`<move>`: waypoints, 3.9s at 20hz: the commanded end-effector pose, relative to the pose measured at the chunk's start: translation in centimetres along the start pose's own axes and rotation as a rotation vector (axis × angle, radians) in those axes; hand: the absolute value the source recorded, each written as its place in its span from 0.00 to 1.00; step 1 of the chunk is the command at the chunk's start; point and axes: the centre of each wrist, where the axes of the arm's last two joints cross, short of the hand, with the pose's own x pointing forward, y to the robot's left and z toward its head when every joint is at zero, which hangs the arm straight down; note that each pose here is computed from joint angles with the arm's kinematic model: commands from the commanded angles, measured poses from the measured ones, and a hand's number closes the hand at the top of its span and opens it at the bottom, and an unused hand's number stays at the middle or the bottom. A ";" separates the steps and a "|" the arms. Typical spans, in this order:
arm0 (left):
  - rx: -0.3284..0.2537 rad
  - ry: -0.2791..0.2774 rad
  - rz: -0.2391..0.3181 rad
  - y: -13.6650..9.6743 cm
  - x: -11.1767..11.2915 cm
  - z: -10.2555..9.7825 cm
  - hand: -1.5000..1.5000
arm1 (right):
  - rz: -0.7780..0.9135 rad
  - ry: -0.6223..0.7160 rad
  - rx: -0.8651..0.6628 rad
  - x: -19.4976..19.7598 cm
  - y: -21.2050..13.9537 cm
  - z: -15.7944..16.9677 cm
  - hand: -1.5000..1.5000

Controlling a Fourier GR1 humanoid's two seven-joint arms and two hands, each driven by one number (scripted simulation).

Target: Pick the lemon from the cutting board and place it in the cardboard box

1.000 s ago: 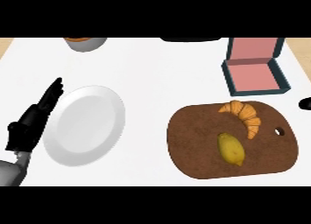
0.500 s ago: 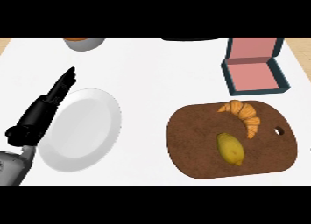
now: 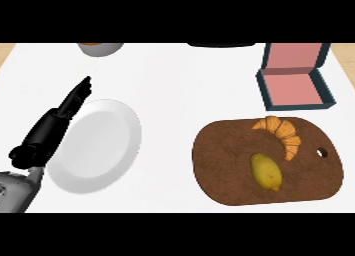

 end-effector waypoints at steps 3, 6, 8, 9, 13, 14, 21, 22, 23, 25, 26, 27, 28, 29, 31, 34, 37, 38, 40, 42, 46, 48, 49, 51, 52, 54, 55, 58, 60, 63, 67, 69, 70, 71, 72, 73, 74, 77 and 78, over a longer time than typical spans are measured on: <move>-0.018 0.004 -0.011 -0.6 -0.3 0.1 0.50 | 0.181 0.046 0.260 5.3 2.3 -0.6 0.00; -0.019 -0.015 -0.008 -1.1 -0.2 0.0 0.50 | 0.267 0.100 0.300 6.7 3.2 -1.5 0.00; -0.017 -0.019 -0.011 -0.1 -0.9 1.0 0.50 | 0.291 0.149 0.316 8.3 3.0 -1.8 0.00; -0.022 -0.013 -0.001 0.6 0.9 -0.3 0.50 | 0.314 0.151 0.315 9.7 3.2 -1.5 0.00; -0.029 -0.025 0.010 -0.2 0.9 -1.2 0.50 | 0.330 0.220 0.386 10.4 5.0 -3.3 0.00; -0.022 -0.023 0.009 -0.4 -0.1 0.1 0.50 | 0.320 0.226 0.397 11.5 6.5 -2.6 0.00; -0.002 -0.008 -0.011 0.3 0.1 -0.8 0.50 | 0.292 0.272 0.454 13.8 8.5 -2.3 0.00; -0.018 -0.025 0.003 0.7 0.3 0.1 0.50 | 0.303 0.274 0.457 12.2 8.5 -4.1 0.00; -0.001 -0.019 -0.014 -1.0 0.9 -0.8 0.50 | 0.306 0.287 0.434 12.2 9.4 -3.7 0.00; -0.004 -0.001 -0.004 0.4 0.1 -0.4 0.50 | 0.342 0.301 0.408 11.9 9.6 -3.9 0.00; -0.007 -0.002 -0.003 1.5 0.9 -1.4 0.50 | 0.373 0.305 0.416 11.7 9.9 -4.5 0.00; -0.021 -0.009 0.012 -0.2 -1.4 -0.9 0.50 | 0.375 0.316 0.407 12.3 9.7 -5.7 0.00; -0.006 -0.018 -0.004 -0.3 1.5 0.2 0.50 | 0.372 0.320 0.391 11.0 9.6 -5.4 0.00; -0.008 -0.007 0.008 -0.1 -1.4 -1.1 0.50 | 0.375 0.317 0.388 12.2 10.7 -6.3 0.00; -0.001 -0.020 0.009 -0.4 -0.7 0.0 0.50 | 0.366 0.331 0.386 12.8 10.3 -4.1 0.00; -0.014 -0.012 -0.010 -1.8 -1.5 -1.2 0.50 | 0.398 0.312 0.396 13.2 12.6 -6.0 0.00; -0.025 -0.013 -0.001 0.1 0.8 0.8 0.50 | 0.416 0.354 0.427 10.4 13.6 -6.3 0.00; -0.006 -0.016 0.007 0.2 -0.9 -0.5 0.50 | 0.420 0.355 0.436 10.9 12.8 -6.0 0.00; -0.012 -0.013 0.019 -0.8 0.5 -0.9 0.50 | 0.435 0.370 0.429 10.3 11.4 -7.2 0.00; -0.009 -0.023 0.000 -1.3 0.0 0.4 0.50 | 0.443 0.379 0.419 7.5 13.4 -6.3 0.00; -0.021 -0.013 0.011 0.3 0.2 -0.5 0.50 | 0.411 0.371 0.429 9.0 15.4 -7.1 0.00; -0.006 -0.007 -0.024 0.3 -0.1 -0.1 0.50 | 0.384 0.350 0.430 8.0 15.7 -6.7 0.00; -0.004 -0.018 -0.006 -1.1 0.3 0.6 0.50 | 0.392 0.342 0.446 8.0 16.3 -7.1 0.00; -0.007 -0.004 -0.007 0.0 -1.4 -1.5 0.50 | 0.388 0.350 0.448 7.5 16.8 -6.5 0.00; -0.006 -0.013 0.013 0.3 -0.9 -0.8 0.50 | 0.390 0.341 0.461 7.3 17.6 -7.5 0.00; -0.011 -0.009 0.010 -1.2 -2.2 -1.2 0.50 | 0.386 0.361 0.457 7.5 16.4 -7.2 0.00; -0.022 -0.018 0.006 0.6 0.3 -0.6 0.50 | 0.412 0.375 0.455 7.5 16.5 -8.3 0.00; -0.010 0.006 0.006 1.6 -1.3 -1.0 0.50 | 0.436 0.402 0.445 6.7 18.6 -7.3 0.00; -0.017 -0.020 0.006 1.4 -1.2 -0.9 0.50 | 0.454 0.422 0.455 5.1 15.7 -8.1 0.00; -0.008 -0.001 -0.013 0.1 -0.8 -1.2 0.50 | 0.427 0.408 0.450 3.9 18.0 -7.2 0.00; -0.011 -0.005 -0.002 -0.2 -0.4 0.3 0.50 | 0.406 0.409 0.485 4.9 19.9 -7.5 0.00; -0.008 0.006 0.016 -0.6 0.1 -0.5 0.50 | 0.430 0.339 0.488 3.6 19.6 -8.1 1.00; -0.009 -0.019 0.008 -1.1 -0.5 -0.4 0.50 | 0.423 0.285 0.492 3.7 20.1 -6.3 1.00; -0.010 -0.021 0.005 -0.4 0.7 -1.1 0.50 | 0.451 0.251 0.491 3.9 20.3 -7.6 1.00; 0.004 -0.010 0.006 -0.3 -1.4 -1.5 0.50 | 0.451 0.232 0.446 3.3 19.6 -7.2 1.00; -0.026 -0.013 0.010 0.5 -0.6 0.9 0.50 | 0.452 0.228 0.420 2.5 20.3 -8.1 1.00; -0.031 -0.006 -0.005 0.4 0.1 -0.5 0.50 | 0.468 0.206 0.405 1.5 19.6 -7.3 1.00; -0.008 -0.010 0.009 -1.4 1.1 -0.3 0.50 | 0.482 0.180 0.338 4.0 19.9 -9.4 1.00; -0.005 -0.015 0.018 -0.3 0.5 -0.4 0.50 | 0.504 0.153 0.327 2.4 19.6 -6.7 1.00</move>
